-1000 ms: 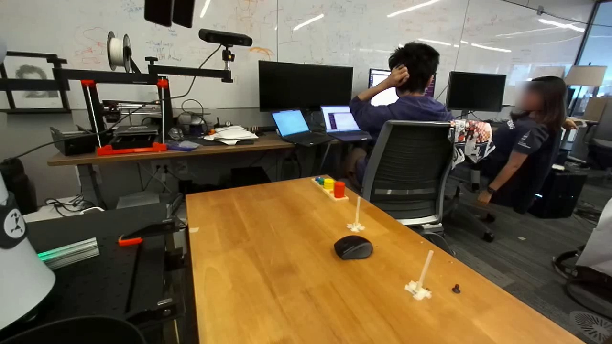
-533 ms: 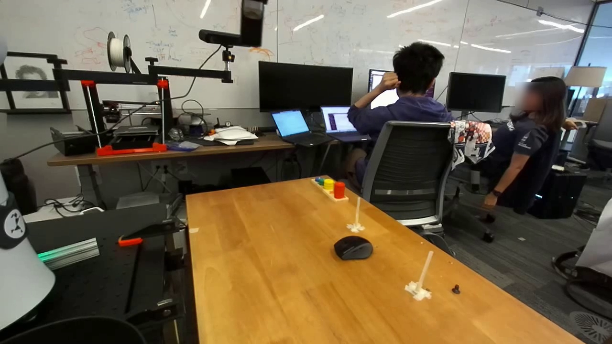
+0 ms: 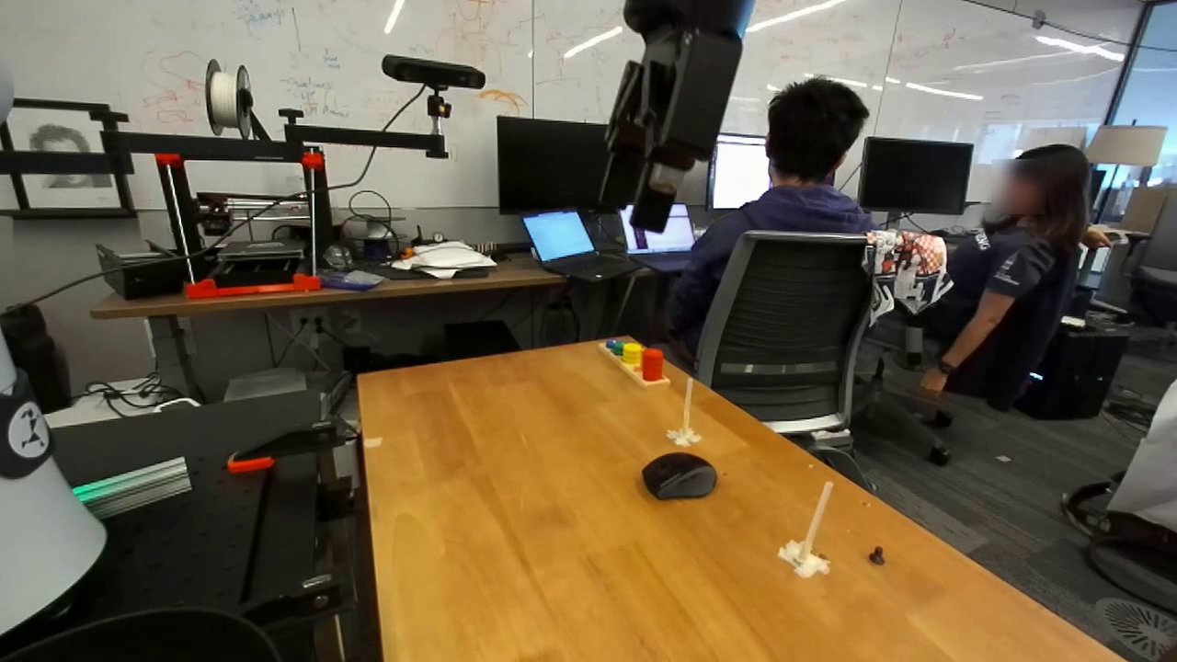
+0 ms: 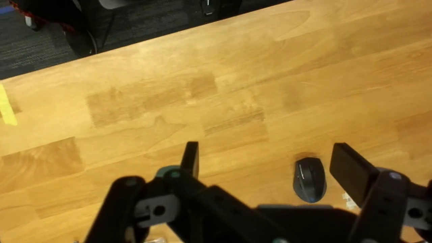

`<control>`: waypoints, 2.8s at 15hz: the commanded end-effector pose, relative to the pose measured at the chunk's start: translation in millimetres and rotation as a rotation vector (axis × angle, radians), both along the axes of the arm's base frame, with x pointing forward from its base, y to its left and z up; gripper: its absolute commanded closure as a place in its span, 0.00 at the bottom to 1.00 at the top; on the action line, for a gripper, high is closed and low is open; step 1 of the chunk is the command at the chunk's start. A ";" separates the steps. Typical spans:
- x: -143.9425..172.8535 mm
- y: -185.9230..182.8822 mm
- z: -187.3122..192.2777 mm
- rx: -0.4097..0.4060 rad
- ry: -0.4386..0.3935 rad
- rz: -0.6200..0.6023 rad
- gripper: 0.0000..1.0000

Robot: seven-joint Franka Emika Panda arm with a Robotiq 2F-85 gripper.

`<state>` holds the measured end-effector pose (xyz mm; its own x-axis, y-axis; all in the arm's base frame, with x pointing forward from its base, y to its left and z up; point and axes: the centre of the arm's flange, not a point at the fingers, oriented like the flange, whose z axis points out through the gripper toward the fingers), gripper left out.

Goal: Left click the mouse

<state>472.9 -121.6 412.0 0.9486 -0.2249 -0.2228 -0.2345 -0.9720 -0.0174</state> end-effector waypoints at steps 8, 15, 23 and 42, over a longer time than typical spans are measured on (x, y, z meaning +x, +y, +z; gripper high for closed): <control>38.1 105.2 -67.5 -0.038 0.122 0.140 0.00; 46.4 158.2 -141.5 -0.091 0.234 0.202 0.00; 49.8 149.9 -155.5 -0.211 0.067 0.148 0.00; 125.7 178.4 -223.1 -0.346 -0.288 0.114 0.42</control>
